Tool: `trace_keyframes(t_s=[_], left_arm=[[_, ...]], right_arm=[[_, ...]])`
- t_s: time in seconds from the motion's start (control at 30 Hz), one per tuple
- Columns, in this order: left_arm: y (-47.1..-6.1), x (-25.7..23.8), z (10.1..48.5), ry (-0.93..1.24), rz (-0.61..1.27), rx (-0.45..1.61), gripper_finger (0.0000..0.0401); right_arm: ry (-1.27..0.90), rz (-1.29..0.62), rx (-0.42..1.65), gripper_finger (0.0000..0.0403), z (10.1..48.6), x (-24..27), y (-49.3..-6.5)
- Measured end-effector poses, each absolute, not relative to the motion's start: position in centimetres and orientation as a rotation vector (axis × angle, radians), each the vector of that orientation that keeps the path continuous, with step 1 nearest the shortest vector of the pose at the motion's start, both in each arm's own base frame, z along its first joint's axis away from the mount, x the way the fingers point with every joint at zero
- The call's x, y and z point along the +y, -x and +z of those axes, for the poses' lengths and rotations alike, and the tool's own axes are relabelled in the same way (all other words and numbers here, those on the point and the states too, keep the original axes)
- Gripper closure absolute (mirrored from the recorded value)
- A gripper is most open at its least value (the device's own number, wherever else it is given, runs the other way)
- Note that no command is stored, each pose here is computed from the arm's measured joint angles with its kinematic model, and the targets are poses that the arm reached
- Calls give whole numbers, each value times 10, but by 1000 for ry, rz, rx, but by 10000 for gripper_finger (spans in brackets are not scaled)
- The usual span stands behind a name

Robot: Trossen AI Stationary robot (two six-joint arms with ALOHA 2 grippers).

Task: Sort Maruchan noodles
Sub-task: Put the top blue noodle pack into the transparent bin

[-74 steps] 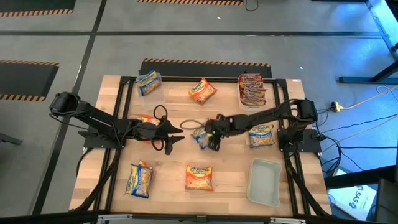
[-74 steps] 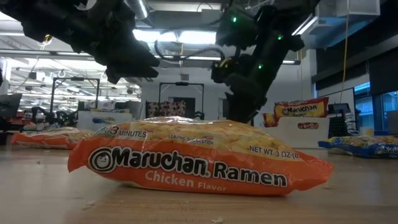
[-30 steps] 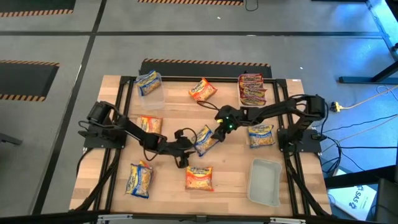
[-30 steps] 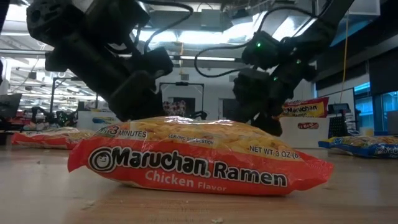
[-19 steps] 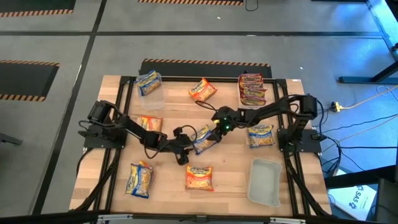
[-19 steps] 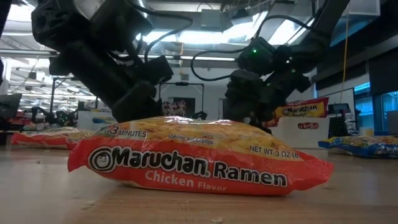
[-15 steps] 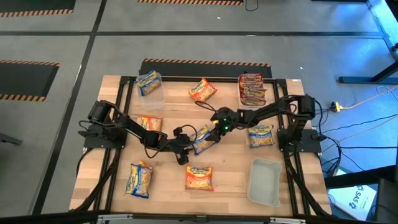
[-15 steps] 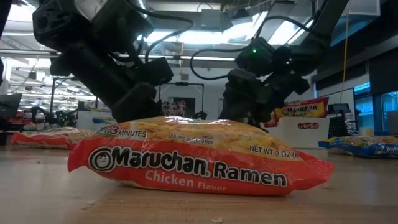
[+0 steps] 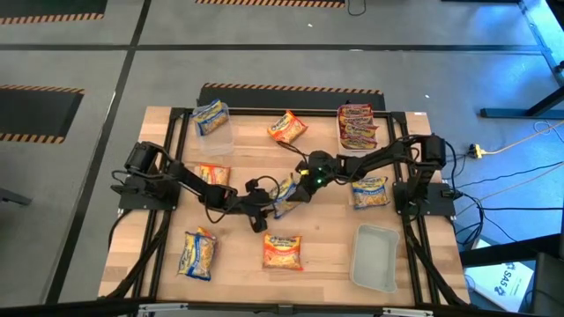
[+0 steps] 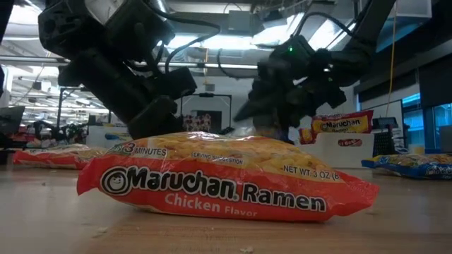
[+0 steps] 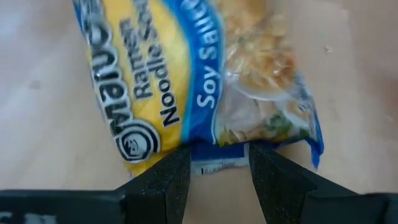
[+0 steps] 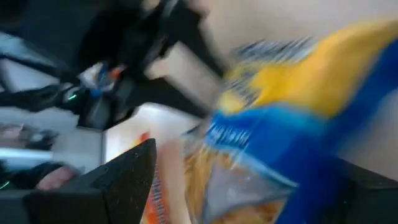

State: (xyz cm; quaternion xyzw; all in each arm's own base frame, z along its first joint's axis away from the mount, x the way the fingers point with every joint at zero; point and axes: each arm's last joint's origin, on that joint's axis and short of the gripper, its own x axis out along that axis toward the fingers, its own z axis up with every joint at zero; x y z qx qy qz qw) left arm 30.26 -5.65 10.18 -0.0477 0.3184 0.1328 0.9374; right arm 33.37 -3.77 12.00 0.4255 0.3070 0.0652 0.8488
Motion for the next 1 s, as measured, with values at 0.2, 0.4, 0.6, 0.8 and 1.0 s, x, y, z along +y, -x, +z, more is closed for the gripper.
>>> trace_keyframes(t_s=[0.2, 0.4, 0.6, 0.8, 1.0], left_arm=[[-303, -56, 102, 98, 272, 649, 245], [-303, -56, 102, 78, 261, 652, 244], [-303, -55, 102, 81, 266, 648, 244], [-304, -55, 103, 83, 264, 643, 244], [-301, -57, 110, 87, 242, 643, 244]], right_arm=[[-895, 25, 751, 84, 109, -38, -326], [-853, 57, 664, 86, 114, -25, -338], [-837, 34, 684, 147, 109, -19, -343], [-802, 34, 680, 258, 109, -19, -342], [-725, 76, 675, 302, 111, -16, -342]])
